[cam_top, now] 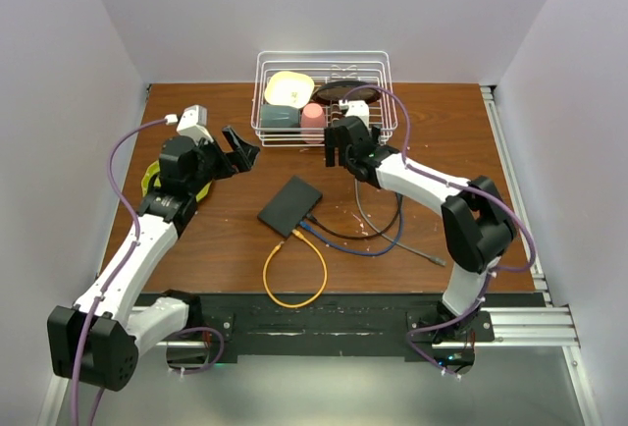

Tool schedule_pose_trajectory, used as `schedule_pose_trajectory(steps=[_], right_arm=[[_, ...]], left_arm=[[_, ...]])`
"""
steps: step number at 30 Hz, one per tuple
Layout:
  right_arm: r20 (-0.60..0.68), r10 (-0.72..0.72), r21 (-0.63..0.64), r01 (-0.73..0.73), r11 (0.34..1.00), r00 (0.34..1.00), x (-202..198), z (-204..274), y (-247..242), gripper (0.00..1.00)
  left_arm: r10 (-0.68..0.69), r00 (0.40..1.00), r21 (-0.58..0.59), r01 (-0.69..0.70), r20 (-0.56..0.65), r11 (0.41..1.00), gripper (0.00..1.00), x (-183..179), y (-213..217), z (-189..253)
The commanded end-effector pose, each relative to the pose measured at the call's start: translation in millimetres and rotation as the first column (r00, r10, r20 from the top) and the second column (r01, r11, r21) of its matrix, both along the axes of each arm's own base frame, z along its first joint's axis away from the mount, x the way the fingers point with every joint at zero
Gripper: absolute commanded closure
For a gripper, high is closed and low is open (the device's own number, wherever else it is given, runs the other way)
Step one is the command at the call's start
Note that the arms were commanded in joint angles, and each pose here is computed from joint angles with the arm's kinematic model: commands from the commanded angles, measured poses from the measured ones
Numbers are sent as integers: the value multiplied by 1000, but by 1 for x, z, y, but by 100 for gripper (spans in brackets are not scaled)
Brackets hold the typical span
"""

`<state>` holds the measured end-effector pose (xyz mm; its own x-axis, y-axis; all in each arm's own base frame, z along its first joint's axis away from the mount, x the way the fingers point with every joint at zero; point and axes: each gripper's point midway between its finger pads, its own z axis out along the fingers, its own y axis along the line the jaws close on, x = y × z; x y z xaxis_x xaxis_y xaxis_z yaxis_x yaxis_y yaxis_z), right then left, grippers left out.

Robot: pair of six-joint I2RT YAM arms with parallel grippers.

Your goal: Insert the plug into the switch port

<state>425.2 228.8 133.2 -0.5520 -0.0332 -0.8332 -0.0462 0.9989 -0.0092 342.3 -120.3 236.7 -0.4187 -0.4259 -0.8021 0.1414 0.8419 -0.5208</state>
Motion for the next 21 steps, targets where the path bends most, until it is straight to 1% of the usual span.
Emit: schedule_pose_trajectory(steps=[1, 9, 10, 13, 19, 20, 21], right_arm=[[-16, -43, 3, 43, 999, 999, 18, -8, -11, 8], [-86, -72, 12, 73, 997, 994, 33, -40, -25, 17], [-95, -73, 15, 75, 997, 993, 35, -44, -28, 22], [-128, -60, 31, 65, 997, 990, 35, -56, -25, 32], [-167, -47, 29, 53, 998, 985, 33, -78, -22, 35], [-176, -47, 26, 53, 998, 983, 32, -81, -23, 45], [-184, -45, 22, 50, 999, 982, 31, -85, -22, 51]], left_arm=[[-24, 998, 13, 23, 64, 1000, 0, 7, -2, 19], [-36, 997, 16, 35, 65, 999, 0, 5, -3, 19], [-36, 997, 16, 35, 67, 999, 0, 5, -3, 18], [-42, 997, 24, 40, 64, 999, 0, 6, -3, 20], [-28, 997, 37, 26, 69, 999, 0, 4, 0, 22], [-22, 997, 39, 19, 74, 999, 0, 4, 2, 24], [-19, 997, 42, 16, 77, 999, 0, 3, 3, 25]])
